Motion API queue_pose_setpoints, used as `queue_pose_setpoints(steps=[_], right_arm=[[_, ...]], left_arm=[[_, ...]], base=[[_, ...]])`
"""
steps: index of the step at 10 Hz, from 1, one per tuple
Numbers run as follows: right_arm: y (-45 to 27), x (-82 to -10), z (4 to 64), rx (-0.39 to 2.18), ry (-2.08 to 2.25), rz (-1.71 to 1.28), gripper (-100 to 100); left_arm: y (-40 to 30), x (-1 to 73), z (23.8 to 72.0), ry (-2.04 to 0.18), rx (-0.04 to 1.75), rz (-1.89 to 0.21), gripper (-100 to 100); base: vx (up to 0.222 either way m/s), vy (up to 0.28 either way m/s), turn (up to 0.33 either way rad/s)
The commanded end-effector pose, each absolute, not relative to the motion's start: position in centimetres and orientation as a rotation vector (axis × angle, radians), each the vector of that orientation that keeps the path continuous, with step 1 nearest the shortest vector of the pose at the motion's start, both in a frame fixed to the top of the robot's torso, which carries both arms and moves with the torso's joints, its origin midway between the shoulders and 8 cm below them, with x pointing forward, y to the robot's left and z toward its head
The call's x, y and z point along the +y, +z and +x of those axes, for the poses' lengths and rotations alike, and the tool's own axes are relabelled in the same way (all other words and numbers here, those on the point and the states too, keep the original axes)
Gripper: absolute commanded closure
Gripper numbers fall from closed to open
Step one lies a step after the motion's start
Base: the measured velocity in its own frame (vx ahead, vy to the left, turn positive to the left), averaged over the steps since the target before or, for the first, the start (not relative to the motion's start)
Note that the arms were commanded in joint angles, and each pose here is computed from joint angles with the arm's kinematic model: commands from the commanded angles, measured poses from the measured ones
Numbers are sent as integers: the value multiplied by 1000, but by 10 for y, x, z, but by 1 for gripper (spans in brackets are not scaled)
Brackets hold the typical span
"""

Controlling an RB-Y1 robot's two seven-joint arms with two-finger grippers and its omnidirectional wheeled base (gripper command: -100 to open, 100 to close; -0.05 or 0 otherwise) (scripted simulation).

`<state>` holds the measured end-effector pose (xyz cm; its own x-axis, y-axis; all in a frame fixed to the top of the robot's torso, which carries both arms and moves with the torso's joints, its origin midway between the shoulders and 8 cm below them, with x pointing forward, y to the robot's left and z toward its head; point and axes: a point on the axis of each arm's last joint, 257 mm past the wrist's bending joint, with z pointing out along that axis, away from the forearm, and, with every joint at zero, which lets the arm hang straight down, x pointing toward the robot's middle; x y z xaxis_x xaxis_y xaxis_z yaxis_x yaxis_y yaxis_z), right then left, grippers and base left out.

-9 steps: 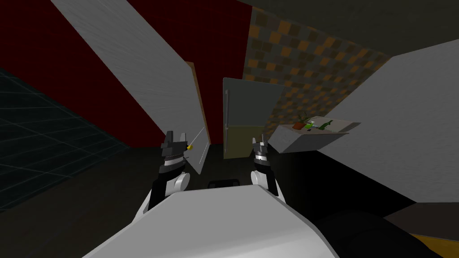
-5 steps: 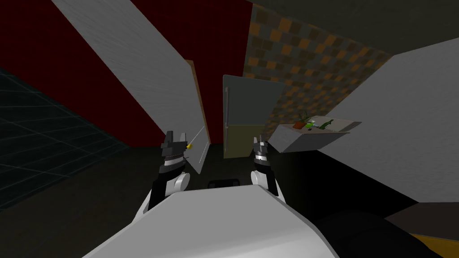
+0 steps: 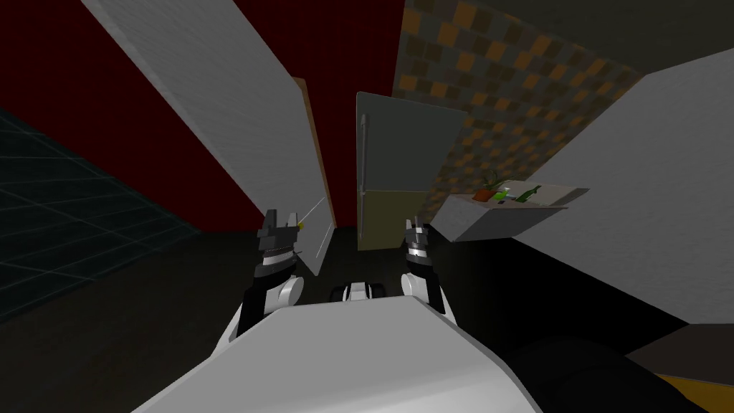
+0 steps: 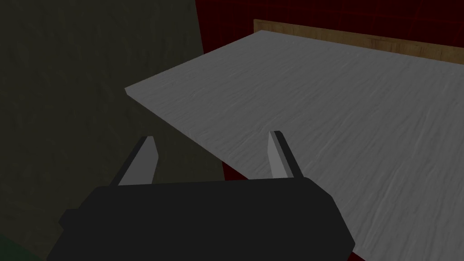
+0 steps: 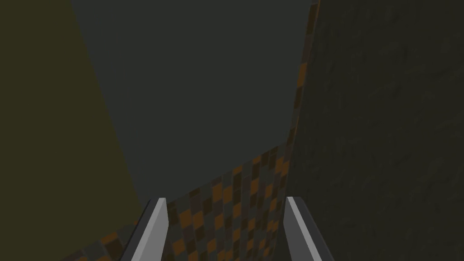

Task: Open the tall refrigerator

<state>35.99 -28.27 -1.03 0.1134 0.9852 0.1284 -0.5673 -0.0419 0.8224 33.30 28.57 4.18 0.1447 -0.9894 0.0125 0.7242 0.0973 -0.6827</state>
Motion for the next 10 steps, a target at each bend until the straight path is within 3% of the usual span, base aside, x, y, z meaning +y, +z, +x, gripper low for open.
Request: queue_pose_setpoints(steps=[1,5,10], right_arm=[[-11,-279,361,668,1379,844,-100],[-11,-271,361,778,1331,738,-100],[-5,-265,360,914,1188,533,-100]], left_arm=[[42,286,333,-1358,524,-626,0],[42,286,333,-1357,525,-627,0],[41,286,333,-1357,525,-627,0]], base=[[22,12,-31],[42,36,-50],[105,90,-135]])
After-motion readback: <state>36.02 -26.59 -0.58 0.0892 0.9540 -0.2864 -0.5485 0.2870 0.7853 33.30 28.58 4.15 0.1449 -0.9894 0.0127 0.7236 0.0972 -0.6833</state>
